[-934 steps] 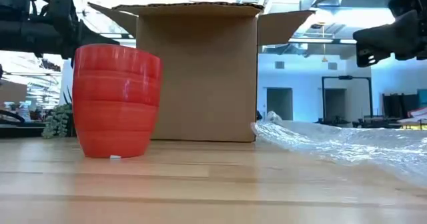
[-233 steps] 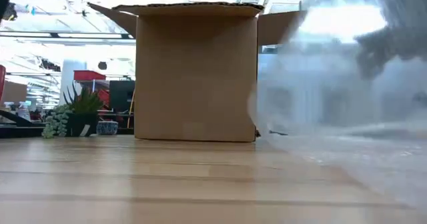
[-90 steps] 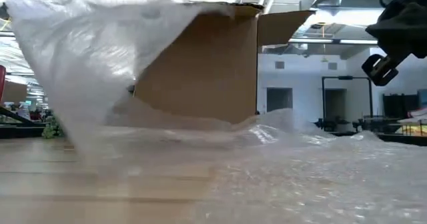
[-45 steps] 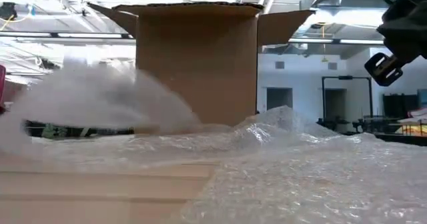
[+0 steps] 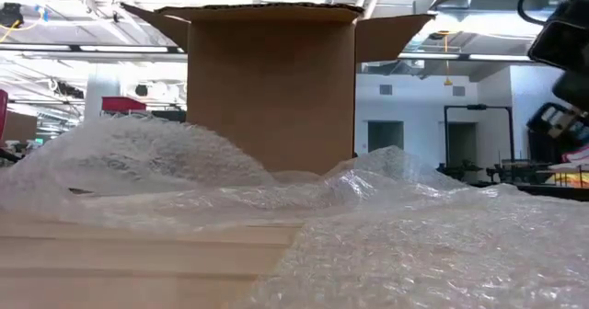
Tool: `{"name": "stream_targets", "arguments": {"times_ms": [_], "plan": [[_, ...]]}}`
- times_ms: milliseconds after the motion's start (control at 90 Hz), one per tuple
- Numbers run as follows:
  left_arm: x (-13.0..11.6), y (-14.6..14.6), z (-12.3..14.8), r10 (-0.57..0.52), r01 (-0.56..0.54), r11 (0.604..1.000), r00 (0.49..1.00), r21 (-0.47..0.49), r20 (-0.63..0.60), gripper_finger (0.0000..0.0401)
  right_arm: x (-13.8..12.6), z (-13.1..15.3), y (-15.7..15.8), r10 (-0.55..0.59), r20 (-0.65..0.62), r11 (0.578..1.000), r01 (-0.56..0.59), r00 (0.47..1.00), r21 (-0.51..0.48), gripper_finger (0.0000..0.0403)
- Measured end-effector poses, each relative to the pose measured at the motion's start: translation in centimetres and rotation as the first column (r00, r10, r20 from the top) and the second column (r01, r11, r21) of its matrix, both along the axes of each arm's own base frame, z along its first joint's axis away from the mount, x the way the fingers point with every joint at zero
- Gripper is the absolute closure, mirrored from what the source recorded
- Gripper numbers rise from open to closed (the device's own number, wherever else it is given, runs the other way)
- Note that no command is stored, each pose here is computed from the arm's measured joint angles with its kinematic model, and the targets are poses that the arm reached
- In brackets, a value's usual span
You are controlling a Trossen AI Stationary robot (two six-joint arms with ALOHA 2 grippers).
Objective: Wrap mug
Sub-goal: Pack the white mug with the bubble wrap
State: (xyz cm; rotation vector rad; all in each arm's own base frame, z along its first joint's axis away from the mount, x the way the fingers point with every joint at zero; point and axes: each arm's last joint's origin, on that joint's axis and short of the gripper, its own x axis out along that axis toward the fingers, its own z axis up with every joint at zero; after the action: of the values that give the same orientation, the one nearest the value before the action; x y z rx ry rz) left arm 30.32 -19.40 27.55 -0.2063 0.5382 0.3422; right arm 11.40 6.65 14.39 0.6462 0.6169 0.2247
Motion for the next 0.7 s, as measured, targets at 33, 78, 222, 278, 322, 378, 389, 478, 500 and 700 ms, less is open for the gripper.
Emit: {"name": "stream_targets", "arguments": {"times_ms": [33, 78, 222, 278, 322, 378, 389, 478, 500, 700], "plan": [[0.5, 0.2, -0.7, 0.006, -0.006, 1.000, 1.000, -0.001, -0.022, 0.0279, 0.1, -0.4, 0.3, -0.002, -0.065, 1.000, 0.001, 0.998, -0.014, 0.0403], [1.1, 0.4, -1.6, 0.012, -0.012, 1.000, 0.999, 0.009, -0.050, 0.0279, 0.1, -1.1, 0.7, -0.007, -0.147, 0.999, 0.002, 0.989, -0.033, 0.0403], [1.6, 0.7, -2.2, 0.003, -0.001, 0.999, 0.997, 0.035, -0.077, 0.0279, -0.2, -3.6, 1.1, -0.094, -0.399, 0.994, 0.061, 0.912, -0.094, 0.0403], [1.5, 0.7, -2.1, 0.000, 0.003, 0.999, 0.997, 0.040, -0.075, 0.0279, -0.1, -3.8, 1.2, -0.137, -0.458, 0.989, 0.100, 0.879, -0.105, 0.0403], [1.5, 0.8, -1.9, -0.004, 0.008, 0.999, 0.997, 0.047, -0.076, 0.0279, -0.1, -3.6, 1.2, -0.177, -0.514, 0.983, 0.121, 0.839, -0.142, 0.0403], [1.4, 0.8, -1.8, -0.009, 0.012, 0.999, 0.997, 0.051, -0.075, 0.0279, -0.2, -3.0, 1.1, -0.229, -0.572, 0.969, 0.127, 0.788, -0.213, 0.0403], [1.4, 0.8, -1.8, -0.009, 0.013, 0.999, 0.997, 0.052, -0.074, 0.0279, -0.2, -2.9, 1.0, -0.242, -0.584, 0.964, 0.126, 0.775, -0.233, 0.0403], [1.4, 0.8, -1.8, -0.015, 0.020, 0.998, 0.997, 0.064, -0.080, 0.0279, -0.7, -1.0, 0.3, -0.384, -0.643, 0.899, 0.109, 0.662, -0.425, 0.0403], [1.4, 0.8, -1.8, -0.015, 0.021, 0.998, 0.996, 0.065, -0.083, 0.0279, -0.9, -0.4, 0.0, -0.426, -0.649, 0.874, 0.099, 0.631, -0.476, 0.0403], [1.1, 0.7, -1.9, 0.005, -0.001, 0.999, 0.996, 0.041, -0.087, 0.0279, 1.0, 4.7, 0.3, -0.537, -0.513, 0.784, 0.172, 0.669, -0.597, 0.0403]]}}
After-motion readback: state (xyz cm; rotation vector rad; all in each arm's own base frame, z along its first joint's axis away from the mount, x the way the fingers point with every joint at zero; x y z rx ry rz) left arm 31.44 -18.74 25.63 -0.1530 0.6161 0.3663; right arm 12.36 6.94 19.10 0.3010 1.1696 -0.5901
